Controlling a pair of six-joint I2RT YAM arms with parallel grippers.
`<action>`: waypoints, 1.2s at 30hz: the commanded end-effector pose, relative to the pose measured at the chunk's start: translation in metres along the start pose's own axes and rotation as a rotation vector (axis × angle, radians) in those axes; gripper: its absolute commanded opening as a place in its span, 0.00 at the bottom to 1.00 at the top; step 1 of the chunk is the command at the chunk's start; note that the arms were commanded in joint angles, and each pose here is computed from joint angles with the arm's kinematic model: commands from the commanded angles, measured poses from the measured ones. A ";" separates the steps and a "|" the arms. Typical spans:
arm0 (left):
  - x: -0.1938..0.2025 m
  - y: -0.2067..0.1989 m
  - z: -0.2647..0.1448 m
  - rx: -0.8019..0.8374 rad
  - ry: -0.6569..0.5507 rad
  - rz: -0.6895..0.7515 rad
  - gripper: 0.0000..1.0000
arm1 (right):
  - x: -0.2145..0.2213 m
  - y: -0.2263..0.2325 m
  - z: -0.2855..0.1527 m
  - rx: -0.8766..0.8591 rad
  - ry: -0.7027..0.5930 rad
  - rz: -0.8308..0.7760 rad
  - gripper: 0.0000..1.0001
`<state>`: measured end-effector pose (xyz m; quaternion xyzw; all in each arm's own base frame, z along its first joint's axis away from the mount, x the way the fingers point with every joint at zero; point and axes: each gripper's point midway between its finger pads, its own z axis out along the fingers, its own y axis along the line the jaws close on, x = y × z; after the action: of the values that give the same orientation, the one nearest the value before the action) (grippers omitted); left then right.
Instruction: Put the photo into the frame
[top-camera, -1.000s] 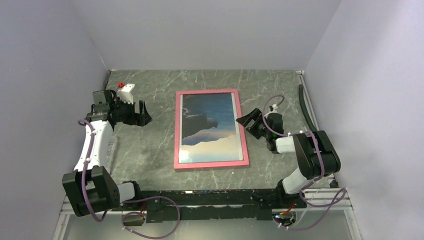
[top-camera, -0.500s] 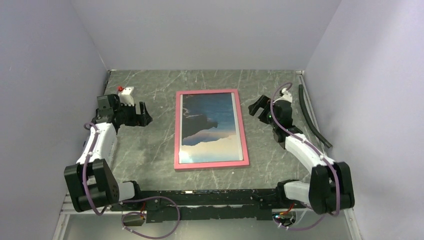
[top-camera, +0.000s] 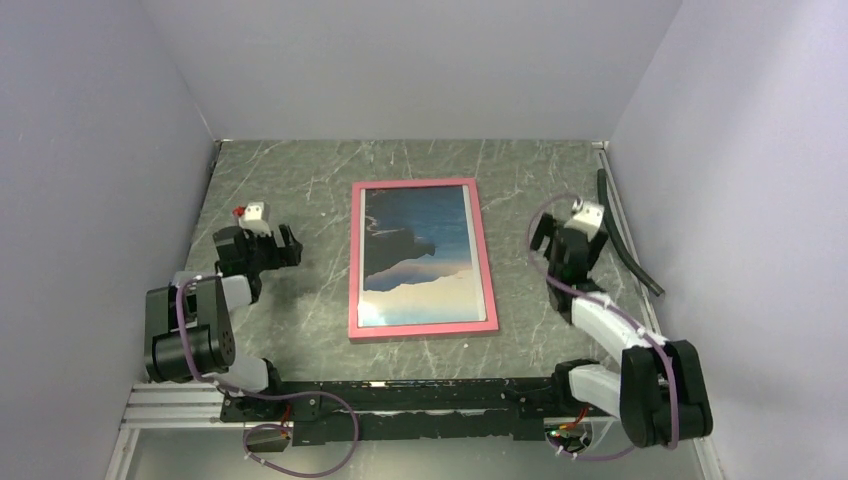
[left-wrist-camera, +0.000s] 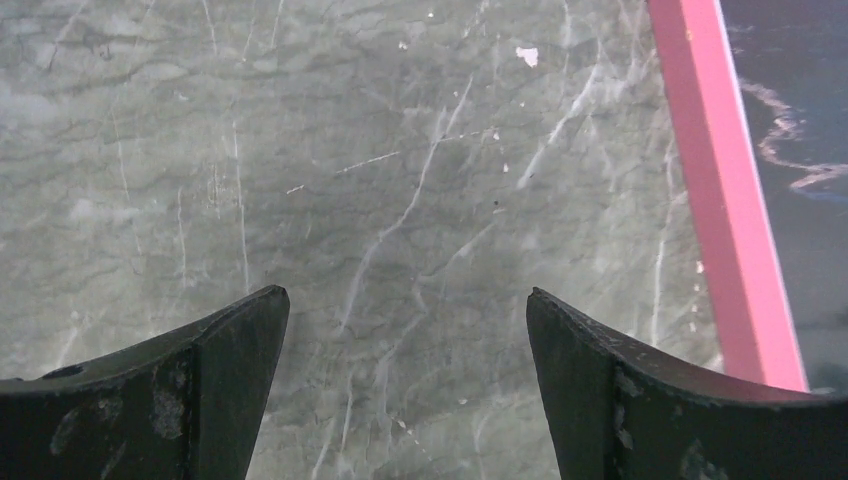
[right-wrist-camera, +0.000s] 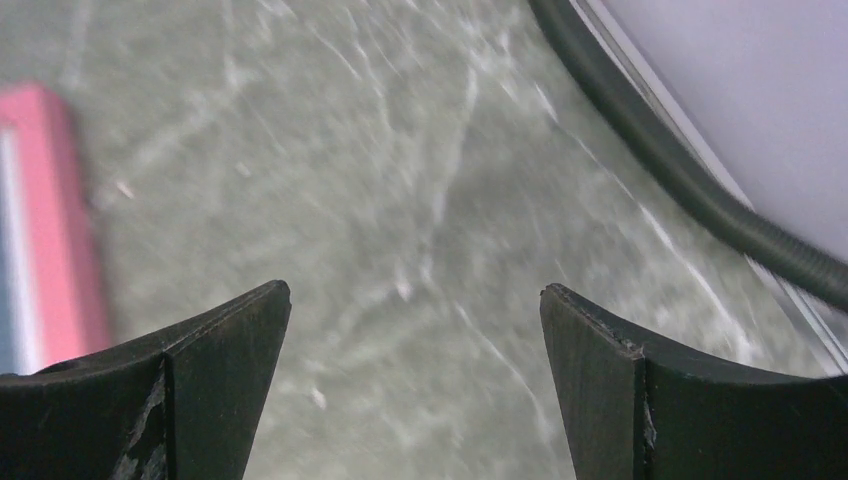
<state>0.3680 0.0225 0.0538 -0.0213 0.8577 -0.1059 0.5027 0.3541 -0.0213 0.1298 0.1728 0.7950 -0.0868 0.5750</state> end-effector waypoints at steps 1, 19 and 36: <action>-0.035 0.003 0.000 -0.013 -0.275 0.082 0.94 | -0.017 -0.024 -0.016 0.023 -0.280 0.001 1.00; -0.016 0.005 0.026 -0.066 -0.214 0.109 0.95 | 0.028 -0.003 0.037 -0.162 -0.178 -0.074 1.00; -0.018 0.004 0.025 -0.073 -0.228 0.114 0.95 | 0.024 -0.003 0.033 -0.177 -0.205 -0.075 1.00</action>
<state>0.3929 0.0228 0.0478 -0.0066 0.8075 -0.0517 0.5876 0.3724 -0.0340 0.0839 0.0811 0.7564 -0.0677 0.6455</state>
